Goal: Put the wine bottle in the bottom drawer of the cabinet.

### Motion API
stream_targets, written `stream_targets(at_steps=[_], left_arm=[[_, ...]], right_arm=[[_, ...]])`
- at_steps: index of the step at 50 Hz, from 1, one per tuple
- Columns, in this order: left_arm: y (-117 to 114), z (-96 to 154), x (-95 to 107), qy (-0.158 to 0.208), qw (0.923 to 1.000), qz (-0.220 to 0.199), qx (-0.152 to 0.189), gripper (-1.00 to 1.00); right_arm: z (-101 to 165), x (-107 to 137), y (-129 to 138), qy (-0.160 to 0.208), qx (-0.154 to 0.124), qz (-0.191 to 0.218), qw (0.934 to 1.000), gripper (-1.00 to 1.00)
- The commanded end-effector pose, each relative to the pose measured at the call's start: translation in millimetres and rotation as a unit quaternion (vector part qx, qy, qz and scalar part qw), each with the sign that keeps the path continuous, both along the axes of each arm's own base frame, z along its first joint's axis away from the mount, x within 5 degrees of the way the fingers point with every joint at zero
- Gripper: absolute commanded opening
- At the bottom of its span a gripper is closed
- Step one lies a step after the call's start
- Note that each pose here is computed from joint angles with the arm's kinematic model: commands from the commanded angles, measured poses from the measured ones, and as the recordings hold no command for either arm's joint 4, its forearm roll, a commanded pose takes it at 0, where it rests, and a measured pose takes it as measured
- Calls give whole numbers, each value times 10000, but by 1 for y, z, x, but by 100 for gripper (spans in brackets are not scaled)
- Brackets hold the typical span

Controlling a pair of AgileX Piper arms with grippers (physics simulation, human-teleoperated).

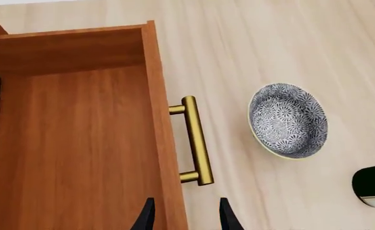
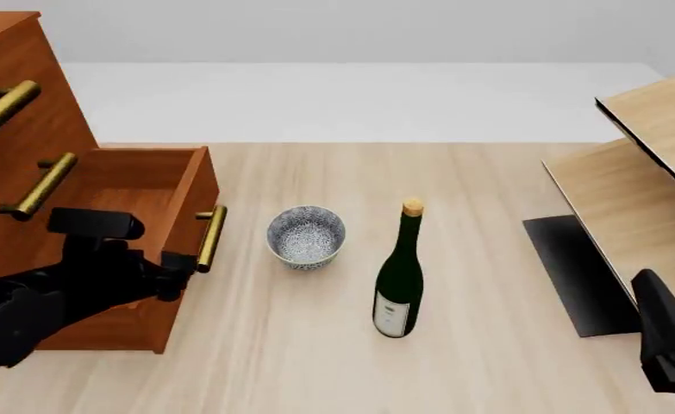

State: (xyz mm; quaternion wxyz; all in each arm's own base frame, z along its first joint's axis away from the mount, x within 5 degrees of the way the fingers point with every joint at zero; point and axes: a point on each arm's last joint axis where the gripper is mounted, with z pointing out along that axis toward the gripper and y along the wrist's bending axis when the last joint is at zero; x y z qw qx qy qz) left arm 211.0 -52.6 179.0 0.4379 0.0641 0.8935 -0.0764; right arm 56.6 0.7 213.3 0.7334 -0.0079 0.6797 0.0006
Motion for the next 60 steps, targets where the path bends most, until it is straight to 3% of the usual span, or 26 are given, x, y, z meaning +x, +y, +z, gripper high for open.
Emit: stream_targets(at_steps=[1,35,60], left_arm=[[-5,-11,-2,69,9999,-45,-75,100],[-29,-19,1,64,9986,-500,-138,100],[-44,-4,-2,-86,9961,-873,-133,100]], right_arm=[[0,0,0,-3,4,-2,10000,100],[2,-1,0,-16,21,-23,10000,100],[2,-1,0,-22,30,-17,10000,100]])
